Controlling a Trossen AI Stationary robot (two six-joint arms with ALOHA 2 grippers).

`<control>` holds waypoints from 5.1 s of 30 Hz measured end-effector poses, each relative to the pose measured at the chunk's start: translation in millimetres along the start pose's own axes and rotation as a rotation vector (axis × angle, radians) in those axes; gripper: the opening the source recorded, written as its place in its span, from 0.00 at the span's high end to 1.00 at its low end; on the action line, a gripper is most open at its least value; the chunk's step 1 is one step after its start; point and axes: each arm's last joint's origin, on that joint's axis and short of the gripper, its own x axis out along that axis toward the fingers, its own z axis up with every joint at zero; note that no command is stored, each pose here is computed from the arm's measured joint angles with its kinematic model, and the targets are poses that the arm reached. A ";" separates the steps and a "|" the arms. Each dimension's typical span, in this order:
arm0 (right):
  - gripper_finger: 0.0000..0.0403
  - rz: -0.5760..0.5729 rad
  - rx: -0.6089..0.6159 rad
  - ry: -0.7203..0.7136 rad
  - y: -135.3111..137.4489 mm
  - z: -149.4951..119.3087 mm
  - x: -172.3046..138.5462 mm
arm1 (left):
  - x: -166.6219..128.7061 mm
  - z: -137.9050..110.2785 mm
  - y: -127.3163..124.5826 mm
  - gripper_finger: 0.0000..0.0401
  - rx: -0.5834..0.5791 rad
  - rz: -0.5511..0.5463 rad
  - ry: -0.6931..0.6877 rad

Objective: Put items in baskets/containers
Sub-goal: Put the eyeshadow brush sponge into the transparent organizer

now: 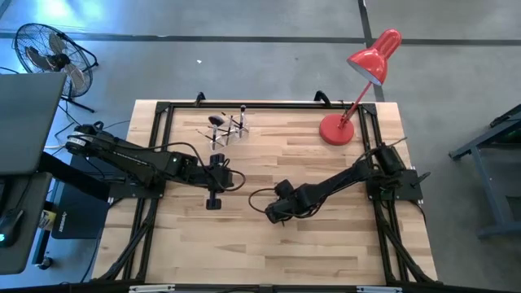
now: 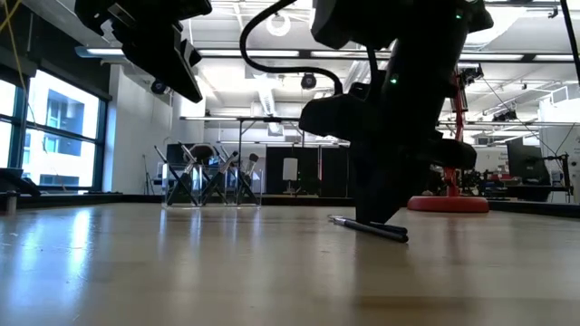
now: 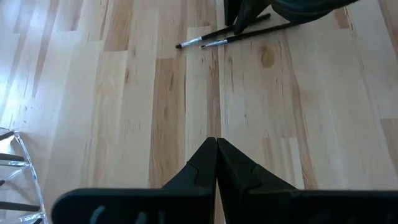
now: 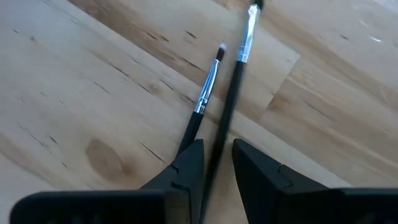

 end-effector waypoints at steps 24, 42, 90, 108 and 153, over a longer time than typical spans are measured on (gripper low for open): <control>0.97 -0.033 -0.508 0.137 -6.9 -7.2 3.1 | 11.9 1.8 -0.9 1.00 0.004 0.071 -0.006; 1.00 -0.027 -0.844 0.106 -4.1 -23.0 -0.8 | 83.9 5.7 -18.0 0.71 0.010 0.076 -0.035; 1.00 0.348 -0.628 -0.197 -93.6 -16.4 -2.9 | 193.7 36.3 -9.6 0.66 0.080 -0.068 0.087; 1.00 0.373 -0.603 -0.183 -92.3 -16.6 -3.7 | 197.1 26.6 -10.9 0.98 0.088 -0.108 0.169; 0.57 0.125 -0.891 -0.503 -90.5 -17.0 -17.5 | 160.5 103.5 25.4 1.00 -0.060 -0.121 0.240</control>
